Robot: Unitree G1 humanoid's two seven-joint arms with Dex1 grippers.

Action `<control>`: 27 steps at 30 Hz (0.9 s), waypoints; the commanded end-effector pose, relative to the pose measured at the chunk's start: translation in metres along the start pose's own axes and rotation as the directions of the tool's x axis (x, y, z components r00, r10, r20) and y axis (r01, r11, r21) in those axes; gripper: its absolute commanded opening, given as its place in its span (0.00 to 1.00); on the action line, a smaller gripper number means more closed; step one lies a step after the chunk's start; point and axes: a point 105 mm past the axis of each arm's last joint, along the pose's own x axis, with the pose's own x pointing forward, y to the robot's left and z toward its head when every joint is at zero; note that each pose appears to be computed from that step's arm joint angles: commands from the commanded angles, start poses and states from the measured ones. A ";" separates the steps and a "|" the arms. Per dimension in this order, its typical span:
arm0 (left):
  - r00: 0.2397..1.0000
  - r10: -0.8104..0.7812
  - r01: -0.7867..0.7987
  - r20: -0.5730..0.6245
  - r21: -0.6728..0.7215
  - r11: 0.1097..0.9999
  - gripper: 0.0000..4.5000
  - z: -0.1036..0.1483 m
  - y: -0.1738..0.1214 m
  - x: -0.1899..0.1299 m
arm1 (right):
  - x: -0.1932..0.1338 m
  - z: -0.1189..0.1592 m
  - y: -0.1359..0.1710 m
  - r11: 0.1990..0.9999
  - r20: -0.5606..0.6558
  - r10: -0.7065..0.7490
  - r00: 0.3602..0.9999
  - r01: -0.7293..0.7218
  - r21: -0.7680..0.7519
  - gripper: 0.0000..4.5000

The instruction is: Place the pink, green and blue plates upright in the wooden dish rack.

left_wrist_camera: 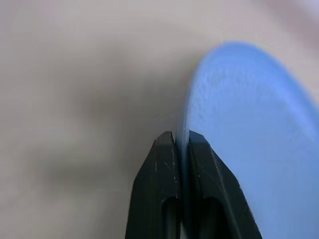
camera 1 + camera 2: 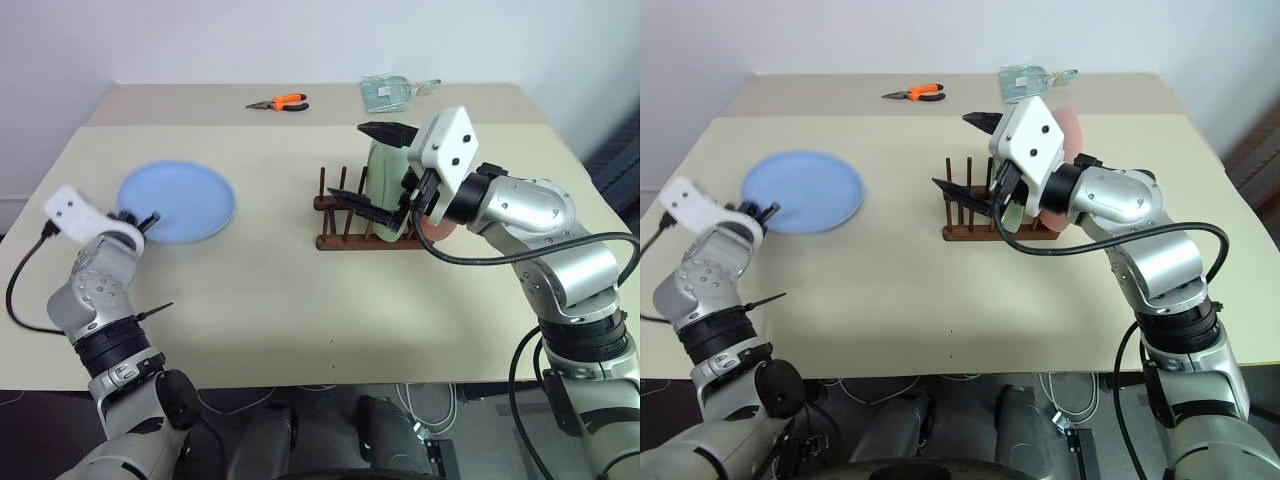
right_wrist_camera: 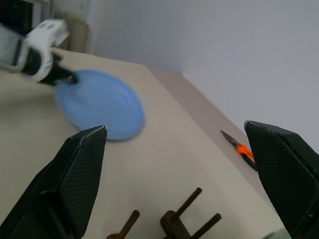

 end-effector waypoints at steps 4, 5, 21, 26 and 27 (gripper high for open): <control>0.830 -0.524 0.475 0.189 0.253 0.843 0.01 0.053 -0.132 -0.043 | 0.033 -0.010 0.037 0.907 -0.096 0.147 0.984 -0.173 -0.384 1.00; 0.810 -0.559 0.507 0.177 0.269 0.819 0.01 0.052 -0.141 -0.048 | 0.040 -0.015 0.038 0.880 -0.119 0.146 0.982 -0.184 -0.437 1.00; 0.711 -0.700 0.671 0.064 0.238 0.702 0.00 0.034 -0.165 -0.076 | 0.065 -0.044 0.022 0.806 -0.172 0.049 0.984 -0.140 -0.575 0.02; 0.809 -0.522 0.499 0.269 0.154 0.853 0.23 0.075 -0.126 -0.052 | 0.065 -0.027 0.022 0.807 -0.088 0.035 0.995 -0.080 -0.585 0.00; 0.843 -0.418 0.390 0.340 0.149 0.909 0.34 0.091 -0.104 -0.041 | 0.066 -0.018 0.022 0.832 -0.038 0.032 0.999 -0.047 -0.552 0.00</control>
